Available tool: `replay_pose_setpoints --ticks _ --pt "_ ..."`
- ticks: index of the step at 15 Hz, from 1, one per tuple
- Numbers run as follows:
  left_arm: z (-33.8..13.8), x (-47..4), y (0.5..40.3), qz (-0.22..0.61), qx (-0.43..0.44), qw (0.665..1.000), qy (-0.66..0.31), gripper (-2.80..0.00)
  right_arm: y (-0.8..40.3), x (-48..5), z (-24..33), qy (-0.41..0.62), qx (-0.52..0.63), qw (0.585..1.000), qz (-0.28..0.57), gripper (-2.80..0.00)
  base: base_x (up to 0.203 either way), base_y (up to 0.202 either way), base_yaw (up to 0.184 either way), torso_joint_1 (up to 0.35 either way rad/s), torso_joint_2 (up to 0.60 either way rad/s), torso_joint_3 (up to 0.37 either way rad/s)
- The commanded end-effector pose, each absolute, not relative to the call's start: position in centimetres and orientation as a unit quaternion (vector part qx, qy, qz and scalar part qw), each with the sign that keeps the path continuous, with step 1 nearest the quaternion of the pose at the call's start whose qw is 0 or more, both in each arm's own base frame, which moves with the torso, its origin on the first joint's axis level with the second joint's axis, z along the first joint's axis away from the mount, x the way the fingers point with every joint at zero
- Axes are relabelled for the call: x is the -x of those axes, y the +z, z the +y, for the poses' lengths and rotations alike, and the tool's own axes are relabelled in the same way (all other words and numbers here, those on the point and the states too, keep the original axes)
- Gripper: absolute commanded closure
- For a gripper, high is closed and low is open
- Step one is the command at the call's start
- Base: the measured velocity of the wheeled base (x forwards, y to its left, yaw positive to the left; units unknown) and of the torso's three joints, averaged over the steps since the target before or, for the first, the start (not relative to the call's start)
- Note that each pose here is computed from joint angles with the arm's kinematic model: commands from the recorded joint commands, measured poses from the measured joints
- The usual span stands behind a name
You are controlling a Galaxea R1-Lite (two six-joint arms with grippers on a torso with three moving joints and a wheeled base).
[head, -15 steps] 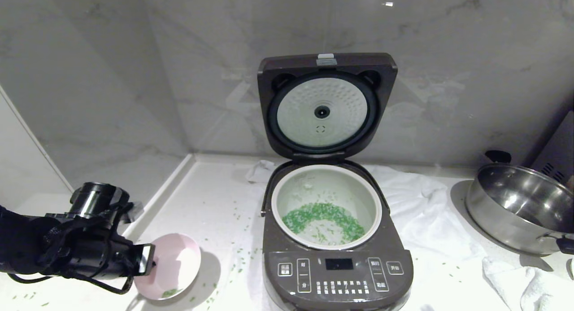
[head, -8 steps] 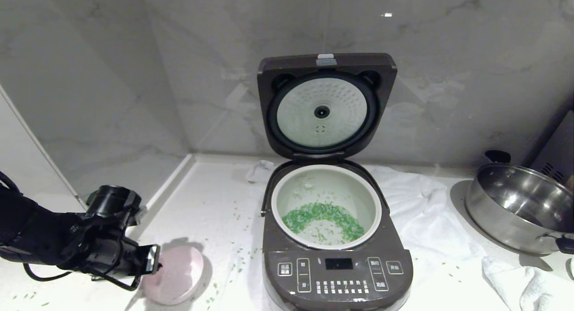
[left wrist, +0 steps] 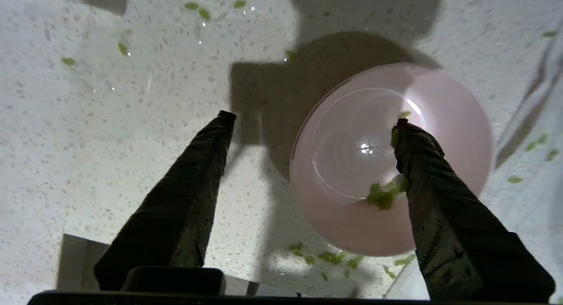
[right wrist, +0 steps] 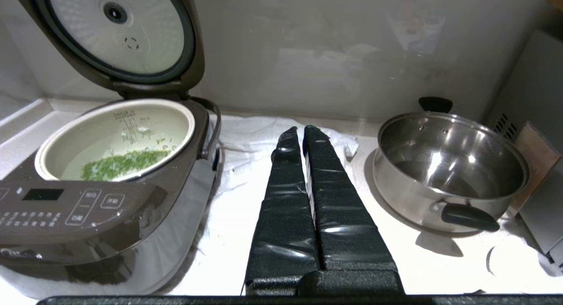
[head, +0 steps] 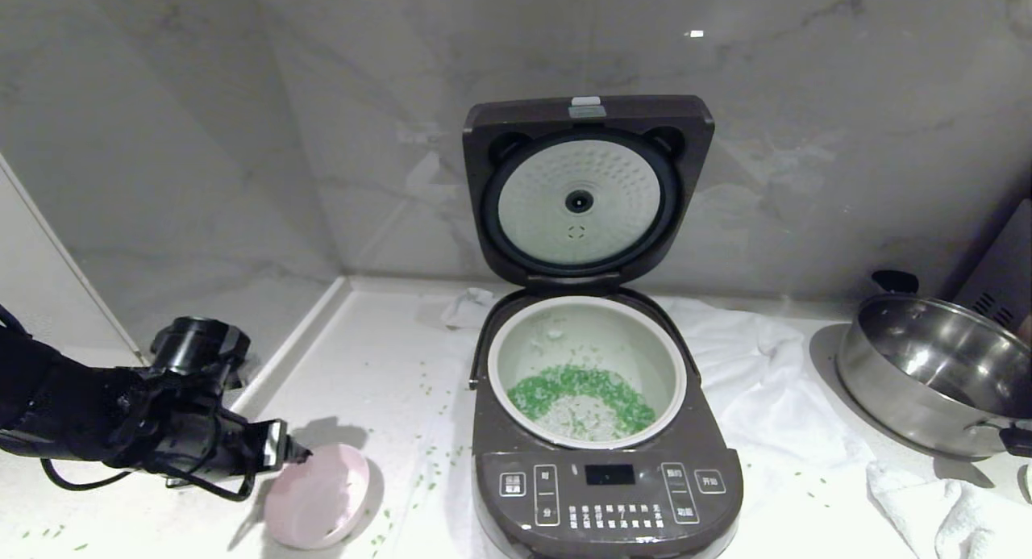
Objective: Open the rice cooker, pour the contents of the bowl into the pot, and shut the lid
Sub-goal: Place the bowl on the table
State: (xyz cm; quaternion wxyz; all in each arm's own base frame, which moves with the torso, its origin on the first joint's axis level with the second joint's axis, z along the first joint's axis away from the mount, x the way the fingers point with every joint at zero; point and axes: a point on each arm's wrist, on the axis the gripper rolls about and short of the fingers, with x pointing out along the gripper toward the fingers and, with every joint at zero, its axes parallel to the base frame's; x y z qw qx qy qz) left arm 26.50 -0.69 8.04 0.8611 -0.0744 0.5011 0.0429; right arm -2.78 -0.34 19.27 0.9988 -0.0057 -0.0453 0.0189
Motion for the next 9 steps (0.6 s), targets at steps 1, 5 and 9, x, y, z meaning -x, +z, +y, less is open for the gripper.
replay_pose_setpoints --ticks 1,5,9 --pt "-0.9 -25.1 11.7 0.440 0.078 0.894 0.030 -2.80 18.7 2.4 -0.3 0.020 0.006 0.999 -0.031 0.00 0.000 0.000 0.000 0.000 0.00 0.000" --pt "-1.9 -20.7 18.4 0.311 0.082 0.947 -0.024 -2.80 16.2 1.6 -0.2 0.021 0.008 1.000 0.014 0.00 0.000 0.000 0.000 0.000 0.00 0.000" --pt "-2.3 -15.9 22.5 0.205 0.087 0.972 -0.074 -2.80 13.8 0.8 -0.2 0.021 0.007 0.999 0.041 0.00 0.000 0.000 0.000 0.000 0.00 0.000"
